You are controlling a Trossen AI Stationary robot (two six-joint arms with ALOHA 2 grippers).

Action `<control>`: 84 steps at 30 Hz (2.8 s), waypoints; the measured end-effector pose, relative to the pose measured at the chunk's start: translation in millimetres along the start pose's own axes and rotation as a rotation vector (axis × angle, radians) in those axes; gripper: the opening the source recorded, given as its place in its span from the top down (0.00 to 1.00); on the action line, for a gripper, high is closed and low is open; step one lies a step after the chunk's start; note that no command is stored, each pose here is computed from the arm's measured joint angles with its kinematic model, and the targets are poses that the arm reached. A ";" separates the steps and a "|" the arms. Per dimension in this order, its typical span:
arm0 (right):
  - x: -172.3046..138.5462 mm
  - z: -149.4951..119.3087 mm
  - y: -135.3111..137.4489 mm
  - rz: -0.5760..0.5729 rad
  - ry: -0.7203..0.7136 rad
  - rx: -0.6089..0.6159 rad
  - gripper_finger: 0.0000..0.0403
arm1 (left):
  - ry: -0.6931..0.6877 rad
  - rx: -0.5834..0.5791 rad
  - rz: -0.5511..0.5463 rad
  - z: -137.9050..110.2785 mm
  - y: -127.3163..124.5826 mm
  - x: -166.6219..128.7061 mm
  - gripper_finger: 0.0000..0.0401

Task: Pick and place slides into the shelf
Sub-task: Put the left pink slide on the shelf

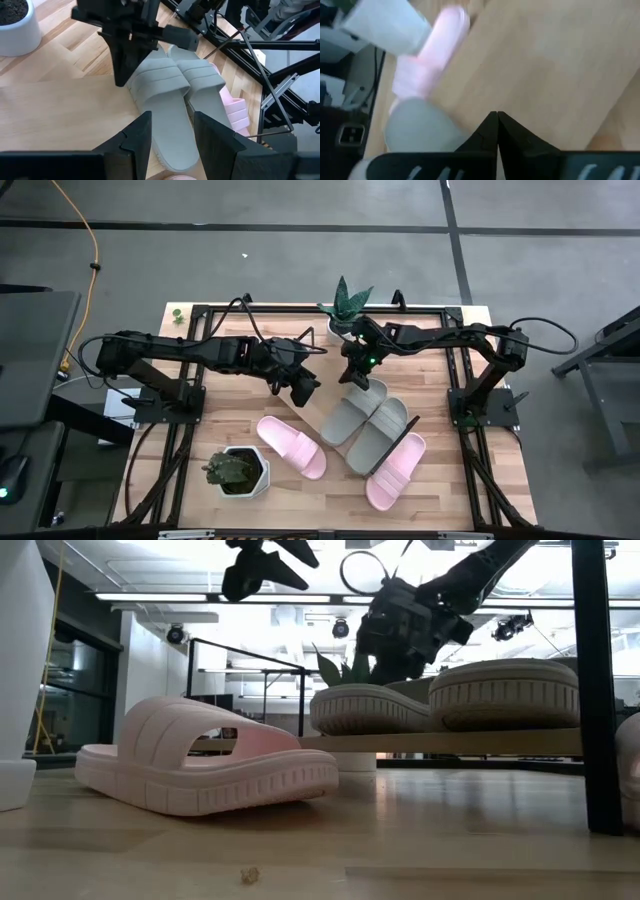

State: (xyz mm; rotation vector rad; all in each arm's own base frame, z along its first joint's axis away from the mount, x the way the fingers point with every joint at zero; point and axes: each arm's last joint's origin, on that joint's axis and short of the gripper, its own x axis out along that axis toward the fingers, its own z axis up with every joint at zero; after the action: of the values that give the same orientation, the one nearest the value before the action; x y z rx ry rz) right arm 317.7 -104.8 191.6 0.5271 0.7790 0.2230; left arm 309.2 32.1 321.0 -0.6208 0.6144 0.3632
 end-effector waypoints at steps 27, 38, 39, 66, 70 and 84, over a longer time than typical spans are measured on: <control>-110.9 -9.5 84.7 -0.012 -0.110 0.127 1.00 | 0.281 0.093 -0.052 -23.3 14.3 -55.9 0.66; -133.0 -31.6 117.3 -0.220 -0.143 0.175 1.00 | 0.409 0.034 -0.010 -58.8 37.0 -29.6 0.66; -134.0 -32.2 119.4 -0.221 -0.151 0.182 1.00 | 0.407 0.004 -0.015 -60.7 37.8 -27.0 0.66; -142.4 -71.7 151.1 -0.422 -0.052 0.255 0.55 | 0.438 -0.265 -0.221 -94.5 51.9 19.3 0.66; -150.4 -79.7 159.0 -0.438 -0.077 0.251 0.51 | 0.440 -0.293 -0.224 -95.2 51.5 28.7 0.66; -185.1 -108.3 171.6 -0.461 -0.160 0.270 0.50 | 0.498 -0.336 -0.242 -104.4 41.8 35.0 0.40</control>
State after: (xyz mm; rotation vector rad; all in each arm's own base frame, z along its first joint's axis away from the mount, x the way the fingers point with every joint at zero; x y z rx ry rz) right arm 111.1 10.5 331.0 0.5958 0.7567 -0.3517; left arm 271.5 2.2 213.6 -1.1134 0.9504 0.0778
